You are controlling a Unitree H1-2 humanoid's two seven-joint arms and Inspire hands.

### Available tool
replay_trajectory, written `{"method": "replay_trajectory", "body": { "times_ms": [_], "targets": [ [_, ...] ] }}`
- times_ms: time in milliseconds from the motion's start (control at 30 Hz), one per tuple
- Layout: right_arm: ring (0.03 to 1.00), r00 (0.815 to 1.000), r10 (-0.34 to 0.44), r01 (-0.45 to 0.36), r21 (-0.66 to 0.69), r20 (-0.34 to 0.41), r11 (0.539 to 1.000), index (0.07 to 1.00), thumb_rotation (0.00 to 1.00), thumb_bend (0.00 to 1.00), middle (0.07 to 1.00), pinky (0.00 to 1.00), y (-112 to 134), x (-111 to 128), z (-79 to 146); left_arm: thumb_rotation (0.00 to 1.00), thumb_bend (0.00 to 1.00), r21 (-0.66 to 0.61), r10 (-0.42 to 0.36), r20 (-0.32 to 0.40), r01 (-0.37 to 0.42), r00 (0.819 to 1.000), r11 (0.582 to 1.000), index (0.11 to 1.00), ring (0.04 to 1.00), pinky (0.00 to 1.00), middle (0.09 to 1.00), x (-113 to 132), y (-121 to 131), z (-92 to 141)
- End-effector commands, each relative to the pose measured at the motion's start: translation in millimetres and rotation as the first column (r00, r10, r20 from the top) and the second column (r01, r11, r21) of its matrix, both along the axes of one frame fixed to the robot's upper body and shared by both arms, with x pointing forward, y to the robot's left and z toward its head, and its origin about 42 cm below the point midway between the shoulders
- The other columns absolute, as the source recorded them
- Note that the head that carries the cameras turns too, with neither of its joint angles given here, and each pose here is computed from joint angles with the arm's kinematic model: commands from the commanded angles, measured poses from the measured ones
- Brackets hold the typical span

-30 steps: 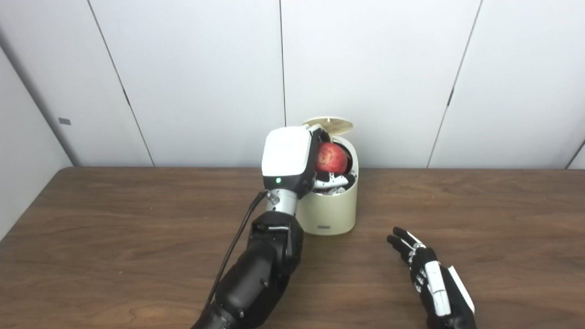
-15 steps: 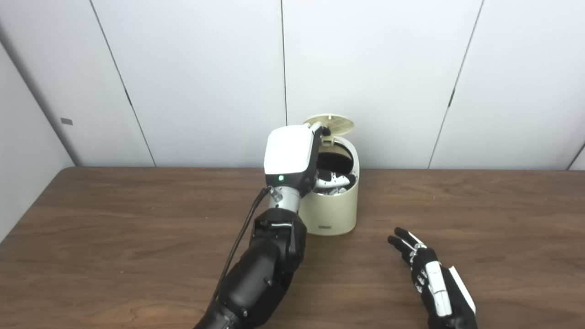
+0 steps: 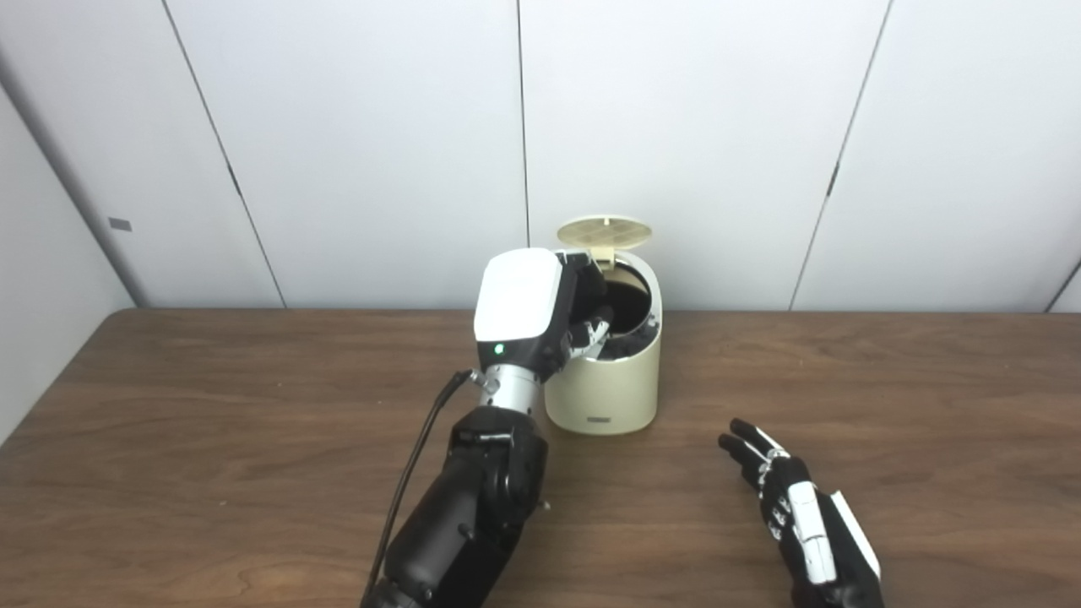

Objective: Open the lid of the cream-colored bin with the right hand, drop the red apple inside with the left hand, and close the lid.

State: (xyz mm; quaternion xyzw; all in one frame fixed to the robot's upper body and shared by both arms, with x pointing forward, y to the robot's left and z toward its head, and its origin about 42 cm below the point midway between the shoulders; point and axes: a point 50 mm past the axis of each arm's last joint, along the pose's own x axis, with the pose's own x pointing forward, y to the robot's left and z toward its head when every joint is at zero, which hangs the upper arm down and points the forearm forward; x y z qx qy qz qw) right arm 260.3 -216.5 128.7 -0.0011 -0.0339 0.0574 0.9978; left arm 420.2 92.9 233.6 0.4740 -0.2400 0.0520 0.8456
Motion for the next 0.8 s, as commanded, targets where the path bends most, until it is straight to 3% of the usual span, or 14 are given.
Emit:
{"method": "replay_trajectory", "body": {
  "times_ms": [0, 133, 300, 500, 767],
  "targets": [
    [0.934, 0.997, 0.001, 0.000, -0.001, 0.080, 1.000, 0.870, 1.00, 0.62, 0.873, 0.98, -1, 3, 16, 0.00, 0.47, -0.082, -0.015, 0.059, 0.020, 0.998, 0.996, 0.459, 0.440, 0.35, 0.529, 4, 3, 15],
    [0.936, 0.997, 0.002, -0.002, 0.006, 0.083, 1.000, 0.870, 1.00, 0.61, 0.883, 0.99, -3, 4, 16, 0.00, 0.47, -0.338, -0.098, 0.026, 0.101, 0.995, 0.936, 0.480, 0.432, 0.36, 0.535, 4, 8, 20],
    [0.948, 0.997, 0.004, -0.003, -0.004, 0.076, 1.000, 0.876, 1.00, 0.63, 0.893, 1.00, -4, 3, 15, 0.00, 0.47, -0.521, -0.144, 0.061, 0.154, 0.988, 0.840, 0.476, 0.439, 0.34, 0.531, 1, 15, 28],
    [0.937, 0.996, 0.012, -0.011, -0.012, 0.083, 1.000, 0.867, 1.00, 0.62, 0.885, 1.00, -7, 1, 15, 0.00, 0.48, -0.652, -0.205, 0.120, 0.233, 0.971, 0.722, 0.470, 0.442, 0.36, 0.501, 0, 35, 36],
    [0.945, 0.997, 0.014, -0.013, -0.020, 0.076, 1.000, 0.875, 1.00, 0.61, 0.891, 1.00, -9, 2, 15, 0.00, 0.48, -0.781, -0.208, 0.154, 0.248, 0.966, 0.574, 0.469, 0.466, 0.38, 0.488, -7, 68, 43]
  ]
}}
